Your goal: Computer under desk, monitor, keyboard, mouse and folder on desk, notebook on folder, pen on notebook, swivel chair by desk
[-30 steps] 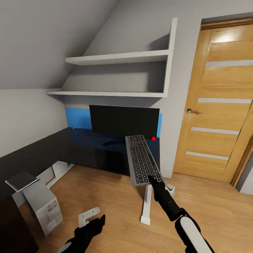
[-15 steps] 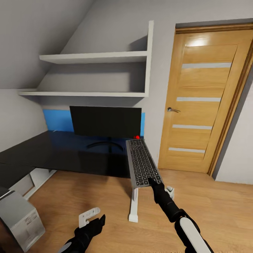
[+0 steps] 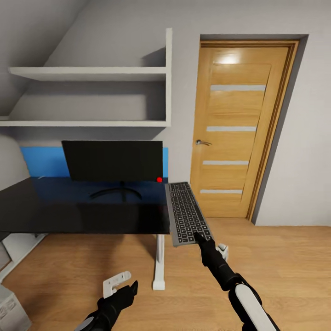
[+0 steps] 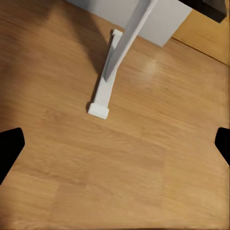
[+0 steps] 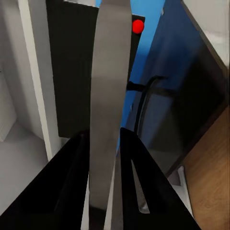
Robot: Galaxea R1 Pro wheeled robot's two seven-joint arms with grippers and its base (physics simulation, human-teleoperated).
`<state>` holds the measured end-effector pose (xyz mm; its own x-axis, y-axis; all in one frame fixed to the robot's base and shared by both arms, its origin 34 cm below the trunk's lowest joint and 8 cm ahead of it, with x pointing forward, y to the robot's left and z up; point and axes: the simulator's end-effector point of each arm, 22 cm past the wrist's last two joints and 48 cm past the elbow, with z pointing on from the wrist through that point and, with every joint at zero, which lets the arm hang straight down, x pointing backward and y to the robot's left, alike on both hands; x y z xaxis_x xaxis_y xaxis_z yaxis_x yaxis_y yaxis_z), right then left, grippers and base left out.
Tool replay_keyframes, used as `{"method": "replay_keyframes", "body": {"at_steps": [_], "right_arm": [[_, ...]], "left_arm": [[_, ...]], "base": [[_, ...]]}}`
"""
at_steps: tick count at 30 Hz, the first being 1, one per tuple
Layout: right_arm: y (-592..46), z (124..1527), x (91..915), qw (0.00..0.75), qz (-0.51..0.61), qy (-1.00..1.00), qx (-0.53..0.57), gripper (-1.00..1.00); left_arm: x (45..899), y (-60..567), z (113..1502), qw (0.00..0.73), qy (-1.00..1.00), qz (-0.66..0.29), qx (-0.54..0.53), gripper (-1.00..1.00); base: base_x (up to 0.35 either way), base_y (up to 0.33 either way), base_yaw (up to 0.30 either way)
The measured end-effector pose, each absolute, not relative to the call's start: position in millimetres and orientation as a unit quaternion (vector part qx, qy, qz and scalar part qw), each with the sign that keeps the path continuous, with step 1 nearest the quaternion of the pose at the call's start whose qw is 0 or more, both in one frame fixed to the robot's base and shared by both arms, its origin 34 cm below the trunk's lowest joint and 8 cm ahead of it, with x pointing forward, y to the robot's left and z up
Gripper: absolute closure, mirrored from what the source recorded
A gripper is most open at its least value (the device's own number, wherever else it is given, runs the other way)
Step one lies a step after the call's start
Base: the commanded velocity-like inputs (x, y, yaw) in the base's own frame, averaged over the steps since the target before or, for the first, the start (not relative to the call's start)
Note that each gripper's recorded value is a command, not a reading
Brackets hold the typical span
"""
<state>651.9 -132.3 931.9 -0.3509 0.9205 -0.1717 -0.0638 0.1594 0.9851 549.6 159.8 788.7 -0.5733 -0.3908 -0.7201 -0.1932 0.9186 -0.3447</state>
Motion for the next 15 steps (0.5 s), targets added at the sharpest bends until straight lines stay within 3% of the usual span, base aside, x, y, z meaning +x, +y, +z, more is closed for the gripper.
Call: {"method": "replay_keyframes", "body": {"at_steps": [9,15], "right_arm": [[-131.9,931.8,651.8,0.45,0.546,0.614,0.348,1.0],[-132.1,931.7,651.7,0.45,0.547,0.614,0.349,1.0]], "left_arm": [[549.6,160.3,788.7,0.431,0.879,-0.114,-0.166,-1.0],[549.4,159.1,789.0,0.431,0.879,-0.115,-0.166,-1.0]], "base": [[0.0,0.017,-0.297],[0.052,0.22,-0.297]]}}
